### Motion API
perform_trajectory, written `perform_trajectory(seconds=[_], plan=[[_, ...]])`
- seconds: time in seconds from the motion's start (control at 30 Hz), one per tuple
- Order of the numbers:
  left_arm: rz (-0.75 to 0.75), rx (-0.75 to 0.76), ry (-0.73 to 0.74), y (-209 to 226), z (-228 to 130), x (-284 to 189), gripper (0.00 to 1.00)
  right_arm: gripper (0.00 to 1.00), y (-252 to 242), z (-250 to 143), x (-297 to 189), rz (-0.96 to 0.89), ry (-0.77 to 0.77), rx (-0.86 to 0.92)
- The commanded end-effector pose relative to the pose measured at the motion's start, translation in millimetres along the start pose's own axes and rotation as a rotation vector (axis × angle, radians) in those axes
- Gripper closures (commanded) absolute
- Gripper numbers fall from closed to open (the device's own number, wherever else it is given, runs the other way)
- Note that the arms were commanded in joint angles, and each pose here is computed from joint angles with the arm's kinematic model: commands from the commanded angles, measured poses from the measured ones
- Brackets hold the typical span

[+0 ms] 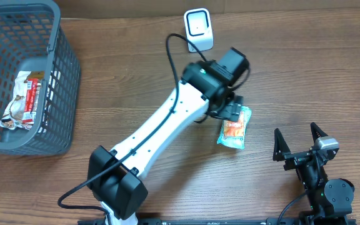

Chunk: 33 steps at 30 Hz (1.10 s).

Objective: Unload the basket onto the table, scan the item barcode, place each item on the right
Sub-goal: 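Lower the tissue pack onto the table, release, retract left gripper, then move the right gripper over the tissue pack on the table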

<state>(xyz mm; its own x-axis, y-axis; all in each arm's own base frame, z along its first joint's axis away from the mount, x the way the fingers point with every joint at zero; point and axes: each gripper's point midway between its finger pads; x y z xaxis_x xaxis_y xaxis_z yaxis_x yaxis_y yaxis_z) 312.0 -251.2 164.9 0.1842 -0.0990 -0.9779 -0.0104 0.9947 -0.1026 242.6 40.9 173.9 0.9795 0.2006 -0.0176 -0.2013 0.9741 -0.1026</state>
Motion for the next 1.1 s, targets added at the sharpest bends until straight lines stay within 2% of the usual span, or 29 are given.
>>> perform_trajectory(seconds=[0.0, 0.4, 0.5, 0.6, 0.9, 1.07], plan=[[0.029, 0.019, 0.006, 21, 10, -6, 0.0, 0.0, -2, -3, 0, -0.01, 0.0, 0.0], [0.076, -0.267, 0.029, 121, 53, -8, 0.0, 0.0, -2, -3, 0, -0.012, 0.0, 0.0], [0.062, -0.328, 0.029, 148, 61, -13, 0.0, 0.0, -18, -3, -1, -0.104, 0.004, -0.006], [0.048, -0.37, 0.016, 175, 69, -20, 0.0, 0.0, -6, -4, 0, -0.038, 0.006, 0.024], [0.074, -0.48, -0.063, 244, 81, -42, 0.0, 0.0, 1, -1, -1, 0.008, 0.012, 0.078], [0.076, -0.549, -0.11, 278, 85, -53, 0.0, 0.0, -1, 32, -12, 0.009, 0.024, 0.137]])
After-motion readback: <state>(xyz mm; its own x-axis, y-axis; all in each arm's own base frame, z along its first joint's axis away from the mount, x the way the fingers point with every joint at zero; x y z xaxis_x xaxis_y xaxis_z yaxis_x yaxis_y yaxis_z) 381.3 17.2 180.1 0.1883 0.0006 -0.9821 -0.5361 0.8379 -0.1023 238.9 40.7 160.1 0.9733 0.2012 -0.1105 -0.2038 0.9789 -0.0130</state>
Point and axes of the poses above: each gripper's point midway between its finger pads, its own x axis out along the fingers, its own y axis along the line the jaws close on, z = x × y, and after that the axes turned 13 degrees about -x, right-handed
